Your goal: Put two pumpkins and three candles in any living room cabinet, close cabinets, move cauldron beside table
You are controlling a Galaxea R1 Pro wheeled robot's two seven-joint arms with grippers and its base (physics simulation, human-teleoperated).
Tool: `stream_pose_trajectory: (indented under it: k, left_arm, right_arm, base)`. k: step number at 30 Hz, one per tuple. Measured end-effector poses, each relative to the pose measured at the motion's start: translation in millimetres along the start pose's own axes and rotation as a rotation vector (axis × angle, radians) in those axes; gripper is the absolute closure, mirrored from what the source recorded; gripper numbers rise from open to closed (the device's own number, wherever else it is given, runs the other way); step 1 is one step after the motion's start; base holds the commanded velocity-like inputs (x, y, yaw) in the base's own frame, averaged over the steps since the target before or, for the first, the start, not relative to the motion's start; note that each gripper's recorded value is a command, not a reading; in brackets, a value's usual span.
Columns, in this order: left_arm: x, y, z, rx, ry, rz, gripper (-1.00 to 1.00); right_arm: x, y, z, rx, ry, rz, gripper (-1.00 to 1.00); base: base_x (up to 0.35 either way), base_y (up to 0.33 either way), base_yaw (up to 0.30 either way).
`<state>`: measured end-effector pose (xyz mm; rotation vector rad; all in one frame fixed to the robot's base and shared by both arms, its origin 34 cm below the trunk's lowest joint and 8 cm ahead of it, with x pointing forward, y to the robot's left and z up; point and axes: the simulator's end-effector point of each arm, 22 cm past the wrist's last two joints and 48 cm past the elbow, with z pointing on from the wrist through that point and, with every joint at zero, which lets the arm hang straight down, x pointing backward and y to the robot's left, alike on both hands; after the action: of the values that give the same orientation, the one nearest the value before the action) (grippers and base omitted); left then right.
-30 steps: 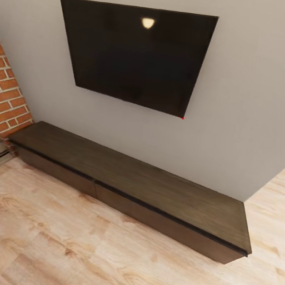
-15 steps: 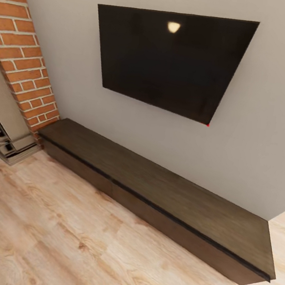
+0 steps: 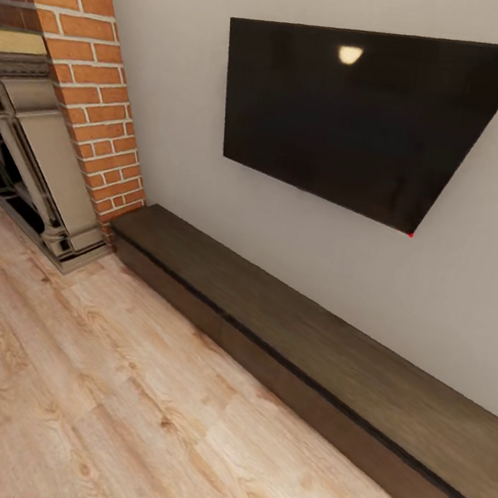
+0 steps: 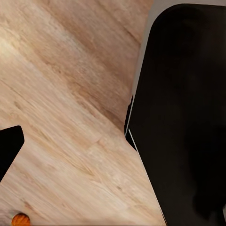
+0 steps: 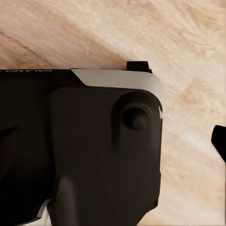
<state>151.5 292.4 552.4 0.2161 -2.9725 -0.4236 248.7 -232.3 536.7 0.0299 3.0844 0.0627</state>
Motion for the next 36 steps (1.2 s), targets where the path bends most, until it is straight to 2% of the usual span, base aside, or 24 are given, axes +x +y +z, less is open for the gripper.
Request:
stream_pose_trajectory:
  k: [15,23,36]
  left_arm:
    - [0,-1,-0.1,0.003,-0.002,0.004,-1.00]
    - [-4,-1,-0.1,0.003,-0.016,-0.008,-1.00]
    - [0,10,-11.7,-0.004,-0.016,-0.012,-1.00]
  right_arm:
    - [-2,2,0.0,-0.003,-0.011,0.000,-1.00]
    - [-2,2,0.0,-0.003,-0.011,-0.001,-1.00]
    - [-2,6,-14.3,-0.007,-0.019,-0.002,-1.00]
  base:
    - [0.000,0.000,0.289]
    - [0.000,0.000,0.289]
    - [0.000,0.000,0.289]
